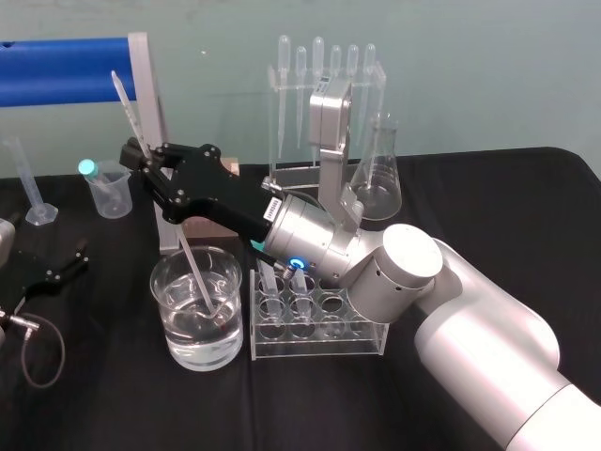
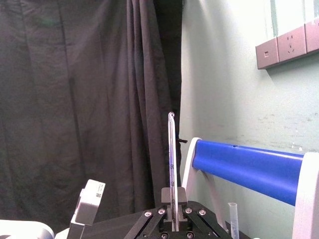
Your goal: Hold the thermometer with one hand and immerse one end into the beaker, then reinsert it into the test tube rack.
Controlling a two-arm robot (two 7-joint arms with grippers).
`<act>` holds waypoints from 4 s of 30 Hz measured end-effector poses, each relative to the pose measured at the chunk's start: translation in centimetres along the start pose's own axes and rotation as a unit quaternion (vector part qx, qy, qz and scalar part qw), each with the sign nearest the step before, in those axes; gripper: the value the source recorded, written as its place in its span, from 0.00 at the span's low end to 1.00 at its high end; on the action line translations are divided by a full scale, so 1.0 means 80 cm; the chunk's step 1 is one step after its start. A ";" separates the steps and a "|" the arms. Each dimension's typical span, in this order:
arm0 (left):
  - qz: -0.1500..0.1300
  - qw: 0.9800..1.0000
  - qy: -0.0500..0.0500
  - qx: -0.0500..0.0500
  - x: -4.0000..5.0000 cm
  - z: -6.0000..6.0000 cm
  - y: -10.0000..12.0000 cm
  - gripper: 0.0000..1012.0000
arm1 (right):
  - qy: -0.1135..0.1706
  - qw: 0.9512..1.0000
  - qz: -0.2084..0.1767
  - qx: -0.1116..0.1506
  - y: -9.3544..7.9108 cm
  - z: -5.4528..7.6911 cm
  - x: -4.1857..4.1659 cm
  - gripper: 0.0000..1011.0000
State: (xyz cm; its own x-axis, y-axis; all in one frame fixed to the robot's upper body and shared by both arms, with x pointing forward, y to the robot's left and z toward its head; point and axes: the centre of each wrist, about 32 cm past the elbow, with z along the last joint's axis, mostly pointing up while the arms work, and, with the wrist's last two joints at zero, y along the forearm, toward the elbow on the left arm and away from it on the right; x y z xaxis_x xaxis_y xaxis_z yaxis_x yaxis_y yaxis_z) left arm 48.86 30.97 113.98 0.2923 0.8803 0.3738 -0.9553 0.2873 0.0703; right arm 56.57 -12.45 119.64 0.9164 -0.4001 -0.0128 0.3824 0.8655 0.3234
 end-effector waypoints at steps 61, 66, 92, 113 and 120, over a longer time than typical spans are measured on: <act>0.000 1.000 0.000 0.000 0.000 0.000 0.000 1.00 | 0.000 1.000 0.000 0.000 0.000 0.000 0.000 0.06; 0.000 1.000 0.000 0.000 0.000 0.000 0.000 1.00 | 0.000 1.000 0.000 0.000 0.000 0.000 0.000 0.06; 0.000 1.000 0.000 0.000 0.000 0.000 0.000 1.00 | -0.001 0.995 0.020 0.101 0.001 0.023 0.007 0.06; 0.000 1.000 0.000 0.000 0.000 0.000 0.000 1.00 | -0.101 0.978 -0.038 0.178 -0.058 0.123 0.008 0.06; 0.000 1.000 0.000 0.000 0.000 0.000 0.000 1.00 | -0.133 0.972 -0.105 0.161 -0.114 0.149 -0.007 0.06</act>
State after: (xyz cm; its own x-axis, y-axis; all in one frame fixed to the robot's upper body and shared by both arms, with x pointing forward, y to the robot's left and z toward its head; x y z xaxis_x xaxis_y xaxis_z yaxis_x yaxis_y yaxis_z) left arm 48.86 30.96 113.98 0.2923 0.8803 0.3737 -0.9552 0.2874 0.0703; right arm 51.13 -23.70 127.94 0.7429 -0.6584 0.1210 0.4615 0.6347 0.6198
